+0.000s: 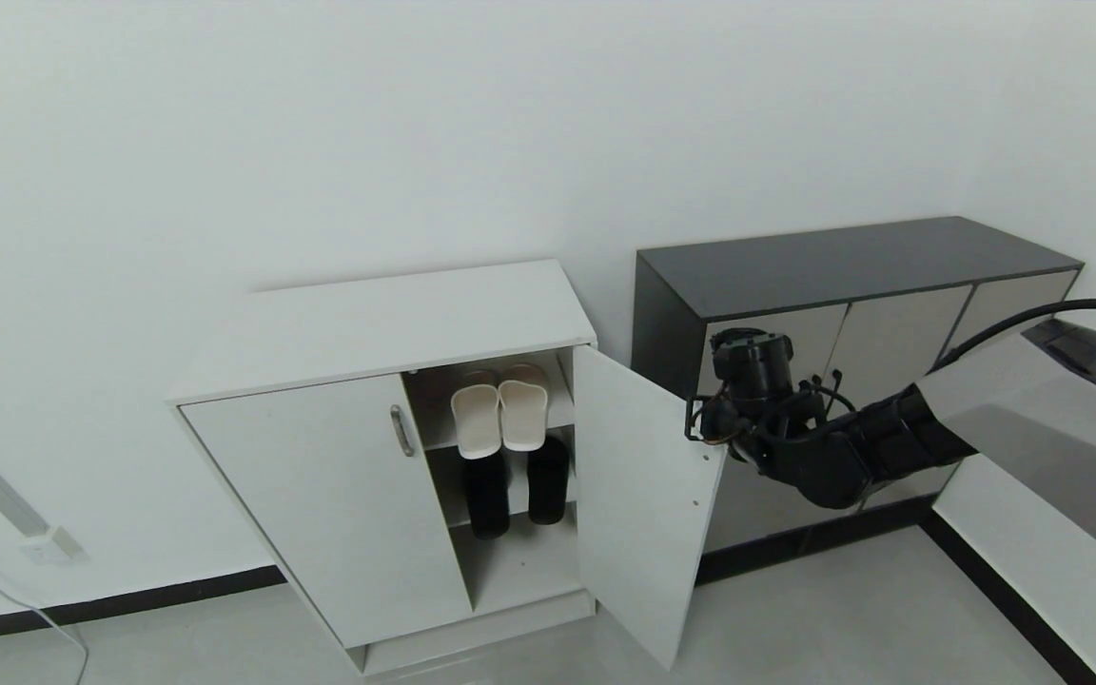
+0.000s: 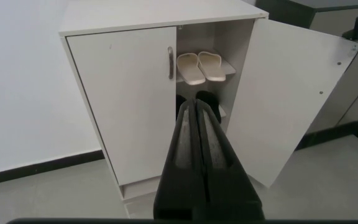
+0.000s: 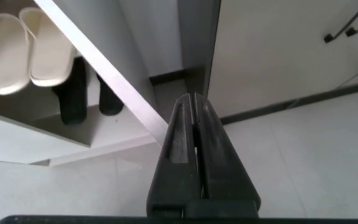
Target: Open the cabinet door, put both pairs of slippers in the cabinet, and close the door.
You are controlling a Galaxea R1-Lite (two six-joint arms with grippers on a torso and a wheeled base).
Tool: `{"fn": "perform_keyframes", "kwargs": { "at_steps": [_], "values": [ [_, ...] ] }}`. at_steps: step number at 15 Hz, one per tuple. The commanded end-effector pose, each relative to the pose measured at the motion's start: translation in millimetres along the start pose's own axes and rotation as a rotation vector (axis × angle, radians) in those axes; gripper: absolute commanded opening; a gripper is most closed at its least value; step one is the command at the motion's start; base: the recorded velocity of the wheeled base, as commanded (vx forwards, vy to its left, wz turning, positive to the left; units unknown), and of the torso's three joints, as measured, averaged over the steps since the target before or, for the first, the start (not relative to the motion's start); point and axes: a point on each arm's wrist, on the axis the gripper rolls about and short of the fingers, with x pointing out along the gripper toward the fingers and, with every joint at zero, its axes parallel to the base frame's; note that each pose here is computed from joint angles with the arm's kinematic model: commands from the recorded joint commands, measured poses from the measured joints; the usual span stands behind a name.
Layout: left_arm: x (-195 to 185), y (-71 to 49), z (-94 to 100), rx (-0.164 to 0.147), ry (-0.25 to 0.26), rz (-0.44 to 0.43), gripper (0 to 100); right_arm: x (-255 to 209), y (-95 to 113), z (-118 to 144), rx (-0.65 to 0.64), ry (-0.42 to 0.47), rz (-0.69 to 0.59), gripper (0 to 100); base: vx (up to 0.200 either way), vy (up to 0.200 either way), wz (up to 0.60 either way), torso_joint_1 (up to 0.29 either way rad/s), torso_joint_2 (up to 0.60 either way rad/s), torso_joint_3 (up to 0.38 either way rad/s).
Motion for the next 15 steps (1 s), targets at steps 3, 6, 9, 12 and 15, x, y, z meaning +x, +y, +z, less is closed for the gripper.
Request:
{"fn": "perform_keyframes", "kwargs": {
  "at_steps": [3,6,9,12,15],
  "values": [
    [0,0.0,0.0,-0.001,0.001,0.0,0,-9,8,2,-0.006,0.001,0.02,0,0.0,0.0,0.0,0.0,0.0,0.0],
    [0,0.0,0.0,-0.001,0.001,0.0,0,-45,40,-12,-0.06,0.043,0.108,0,0.0,0.0,0.0,0.0,0.0,0.0],
    [0,0.0,0.0,-0.001,0.001,0.0,0,-78,63,-26,-0.101,0.062,0.189,0,0.0,0.0,0.0,0.0,0.0,0.0],
    [0,0.0,0.0,-0.001,0.001,0.0,0,-93,60,-35,-0.161,-0.003,0.246,0,0.0,0.0,0.0,0.0,0.0,0.0],
    [0,0.0,0.0,-0.001,0.001,0.0,0,-93,58,-40,-0.198,-0.001,0.248,0,0.0,0.0,0.0,0.0,0.0,0.0]
  ]
}}
